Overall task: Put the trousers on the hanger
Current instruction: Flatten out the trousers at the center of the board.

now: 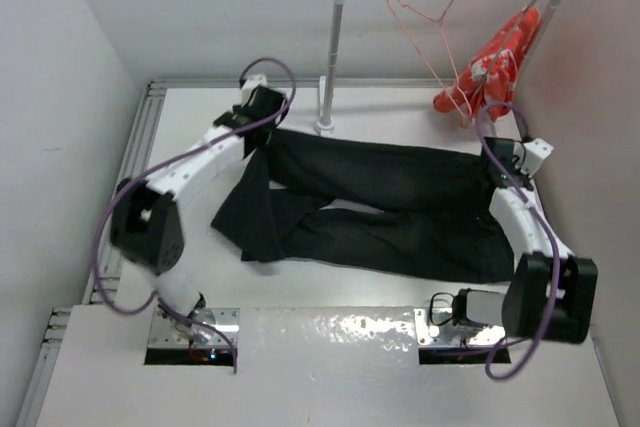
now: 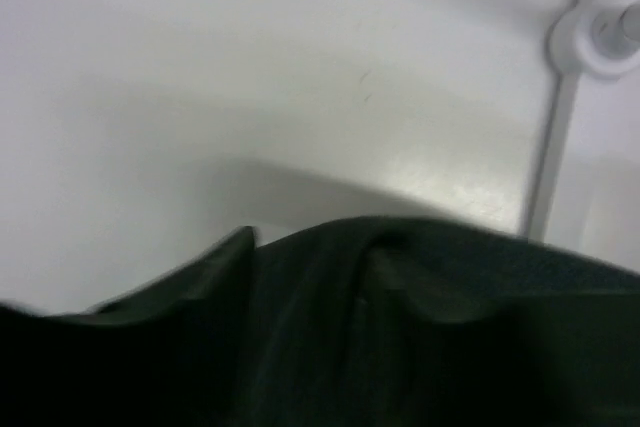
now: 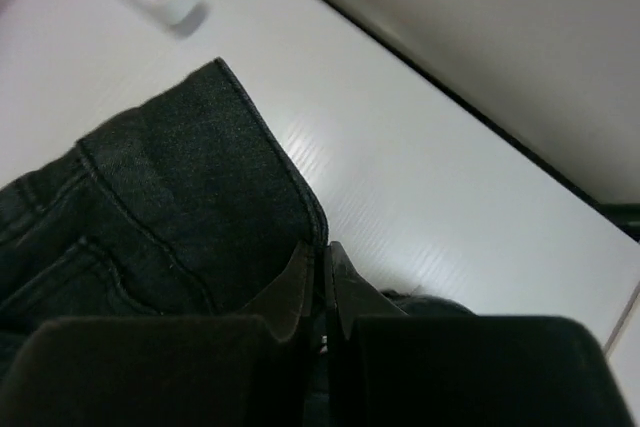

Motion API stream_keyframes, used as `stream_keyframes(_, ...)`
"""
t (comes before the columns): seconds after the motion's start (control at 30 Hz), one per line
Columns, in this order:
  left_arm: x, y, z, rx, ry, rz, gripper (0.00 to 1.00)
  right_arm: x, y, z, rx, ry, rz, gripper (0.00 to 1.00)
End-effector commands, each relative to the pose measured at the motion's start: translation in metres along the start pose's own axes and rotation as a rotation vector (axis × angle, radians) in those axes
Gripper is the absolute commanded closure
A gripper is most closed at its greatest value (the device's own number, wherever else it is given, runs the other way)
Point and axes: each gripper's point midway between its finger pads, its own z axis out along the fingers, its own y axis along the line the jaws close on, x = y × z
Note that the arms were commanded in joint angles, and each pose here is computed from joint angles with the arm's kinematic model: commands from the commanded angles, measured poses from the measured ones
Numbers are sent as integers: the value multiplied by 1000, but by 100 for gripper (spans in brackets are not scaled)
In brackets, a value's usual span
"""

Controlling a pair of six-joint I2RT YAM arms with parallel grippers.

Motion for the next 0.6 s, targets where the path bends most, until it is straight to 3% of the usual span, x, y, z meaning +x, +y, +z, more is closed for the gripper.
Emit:
stream_keyframes(0.0,-66,-35,18,7,-109,-4,50,-49,11,24,6,-74,220,100)
stream_keyframes(0.03,-67,-31,26,-38,-104,17,33,-57,18,24,-8,-63,228,87)
stream_keyframes(0.07,-69,-33,31,-52,-88,34,27,-50,26,28,-29,-22,216,79)
stream_keyframes(0.13,-73,-30,28,-61,-97,48,21,-44,32,29,-69,-17,200,29)
stream_keyframes(0.17,-76,-26,17,-38,-117,34,20,-48,39,24,-127,-29,206,13)
stream_keyframes(0.2,-72,-30,10,11,-113,37,20,-46,51,18,-205,-8,188,2)
stream_keyframes(0.27,-60,-25,-14,82,-123,15,28,-49,65,0,-334,-3,193,2)
stream_keyframes(0.3,-59,-30,-41,135,-161,10,45,-35,76,-12,-419,28,177,8)
stream_keyframes(0.37,-17,-30,-53,126,-129,65,71,-32,91,-34,-549,10,182,30)
stream_keyframes(0.4,6,-48,-73,172,-121,120,90,-23,98,-53,-627,16,174,72)
stream_keyframes(0.43,32,-39,-80,160,-85,160,94,-17,102,-62,-659,20,161,85)
stream_keyframes(0.5,73,-32,-86,167,-47,161,93,-1,110,-84,-738,25,109,100)
stream_keyframes(0.57,99,-27,-81,177,-4,145,81,15,120,-102,-821,44,71,100)
